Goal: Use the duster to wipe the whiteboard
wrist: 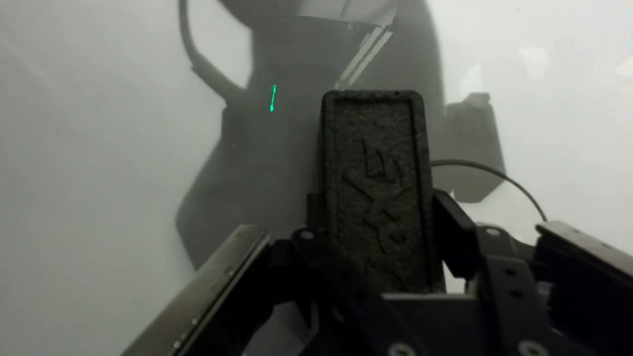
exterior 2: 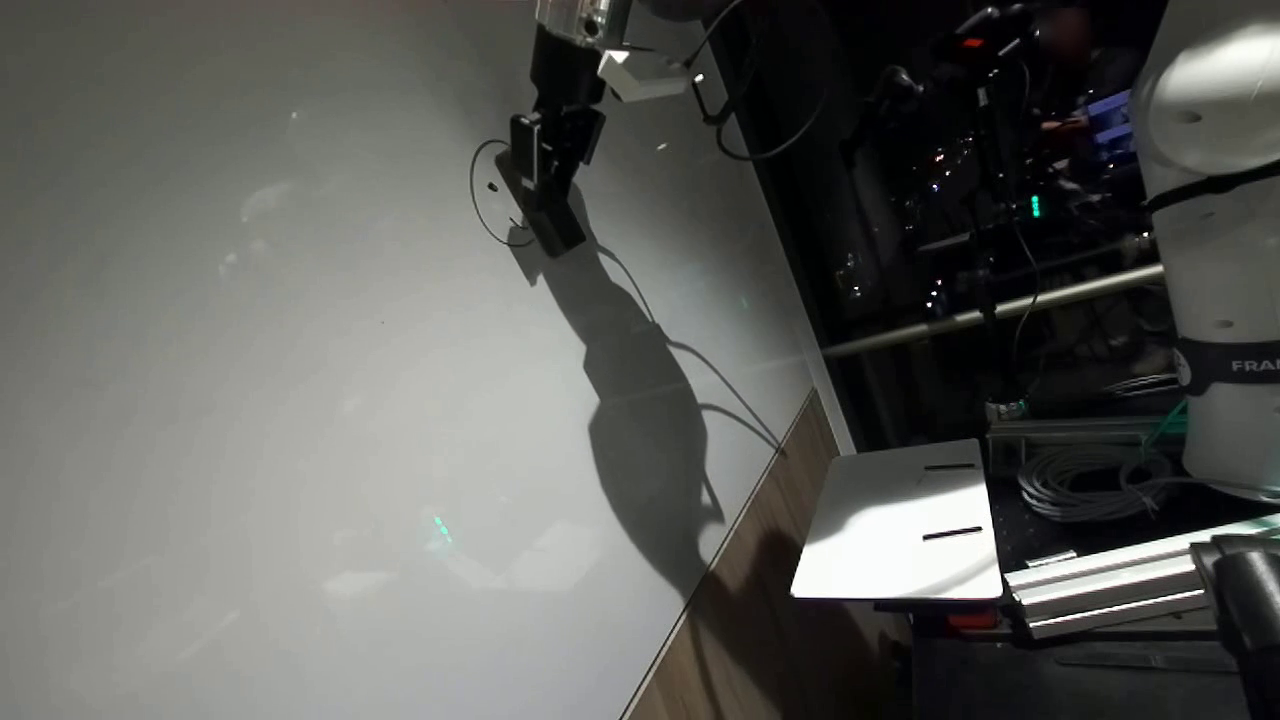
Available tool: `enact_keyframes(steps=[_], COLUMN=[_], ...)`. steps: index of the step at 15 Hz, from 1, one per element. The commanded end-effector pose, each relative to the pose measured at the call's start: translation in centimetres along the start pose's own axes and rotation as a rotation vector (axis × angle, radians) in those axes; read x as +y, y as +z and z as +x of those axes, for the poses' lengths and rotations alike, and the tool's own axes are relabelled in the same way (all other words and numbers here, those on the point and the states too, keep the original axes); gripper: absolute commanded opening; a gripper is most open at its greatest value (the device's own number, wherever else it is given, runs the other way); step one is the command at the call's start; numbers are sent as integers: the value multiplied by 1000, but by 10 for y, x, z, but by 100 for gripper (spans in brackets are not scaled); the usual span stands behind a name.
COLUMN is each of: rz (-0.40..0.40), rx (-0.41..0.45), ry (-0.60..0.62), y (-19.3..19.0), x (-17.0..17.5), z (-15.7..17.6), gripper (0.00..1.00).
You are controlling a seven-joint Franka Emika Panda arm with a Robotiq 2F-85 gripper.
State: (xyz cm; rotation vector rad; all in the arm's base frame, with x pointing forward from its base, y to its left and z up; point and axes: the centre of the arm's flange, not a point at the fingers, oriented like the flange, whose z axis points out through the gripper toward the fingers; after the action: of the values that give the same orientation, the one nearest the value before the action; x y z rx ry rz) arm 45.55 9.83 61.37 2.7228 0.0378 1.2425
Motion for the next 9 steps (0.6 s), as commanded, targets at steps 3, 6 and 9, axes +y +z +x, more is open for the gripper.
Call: enact_keyframes(steps=[3, 6, 9], rz=[-40, -50, -48], rx=[59, 23, 1], ry=[24, 34, 33], y=[-5, 12, 30], x=[35, 44, 47], z=[78, 72, 61], gripper=[29, 29, 29])
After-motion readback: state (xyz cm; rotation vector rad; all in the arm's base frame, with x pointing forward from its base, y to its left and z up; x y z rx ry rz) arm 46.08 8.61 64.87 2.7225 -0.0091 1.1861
